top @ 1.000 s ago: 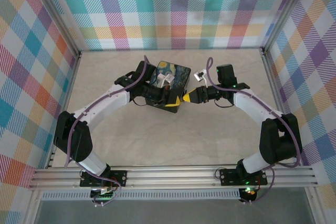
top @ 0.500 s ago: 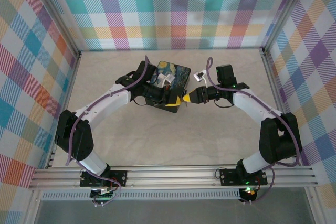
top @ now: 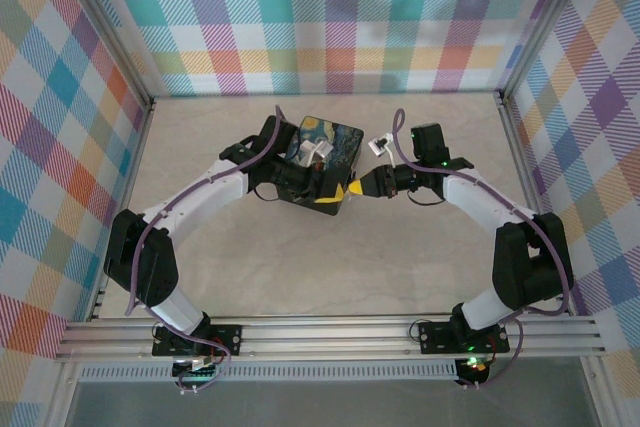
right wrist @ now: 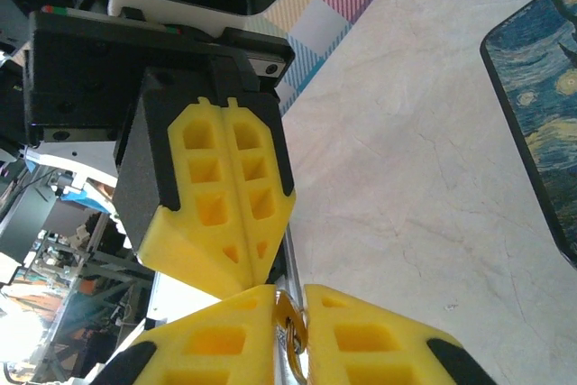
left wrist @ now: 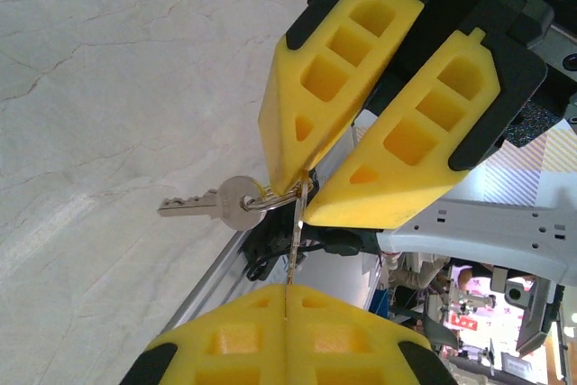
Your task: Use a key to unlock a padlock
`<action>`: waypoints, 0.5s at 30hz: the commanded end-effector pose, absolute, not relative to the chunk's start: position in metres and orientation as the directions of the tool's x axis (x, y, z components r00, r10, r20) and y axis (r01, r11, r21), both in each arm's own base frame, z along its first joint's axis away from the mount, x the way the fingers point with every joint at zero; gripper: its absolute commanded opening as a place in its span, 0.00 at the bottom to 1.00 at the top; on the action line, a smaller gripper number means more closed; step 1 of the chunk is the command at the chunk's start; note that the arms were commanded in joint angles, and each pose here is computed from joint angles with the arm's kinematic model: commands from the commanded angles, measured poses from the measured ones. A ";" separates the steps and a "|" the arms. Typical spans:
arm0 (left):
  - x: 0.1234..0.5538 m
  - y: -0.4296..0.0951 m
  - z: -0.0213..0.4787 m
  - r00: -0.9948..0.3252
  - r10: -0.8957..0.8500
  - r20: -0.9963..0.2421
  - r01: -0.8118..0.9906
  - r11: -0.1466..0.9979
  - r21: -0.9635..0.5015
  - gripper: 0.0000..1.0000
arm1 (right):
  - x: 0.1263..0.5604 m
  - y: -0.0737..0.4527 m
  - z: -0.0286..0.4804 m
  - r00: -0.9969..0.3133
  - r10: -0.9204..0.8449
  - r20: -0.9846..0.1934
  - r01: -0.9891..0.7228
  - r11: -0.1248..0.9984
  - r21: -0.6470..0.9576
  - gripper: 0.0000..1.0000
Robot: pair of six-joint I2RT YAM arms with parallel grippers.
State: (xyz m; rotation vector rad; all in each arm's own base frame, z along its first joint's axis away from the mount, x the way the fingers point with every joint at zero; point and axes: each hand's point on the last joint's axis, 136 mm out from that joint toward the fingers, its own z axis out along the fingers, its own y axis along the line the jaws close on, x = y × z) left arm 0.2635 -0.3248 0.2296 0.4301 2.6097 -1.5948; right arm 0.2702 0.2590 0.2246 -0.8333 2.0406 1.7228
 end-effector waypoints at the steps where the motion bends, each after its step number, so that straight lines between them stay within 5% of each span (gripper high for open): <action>1: 0.274 -0.321 0.239 -0.956 0.187 -0.227 0.286 0.408 -0.867 0.00 | 0.255 0.261 0.234 -0.760 -0.226 -0.610 -0.626 -0.001 0.780 0.12; 15: 0.288 -0.320 0.237 -0.963 0.148 -0.223 0.265 0.409 -0.873 0.00 | 0.243 0.264 0.229 -0.772 -0.213 -0.598 -0.615 0.014 0.789 0.00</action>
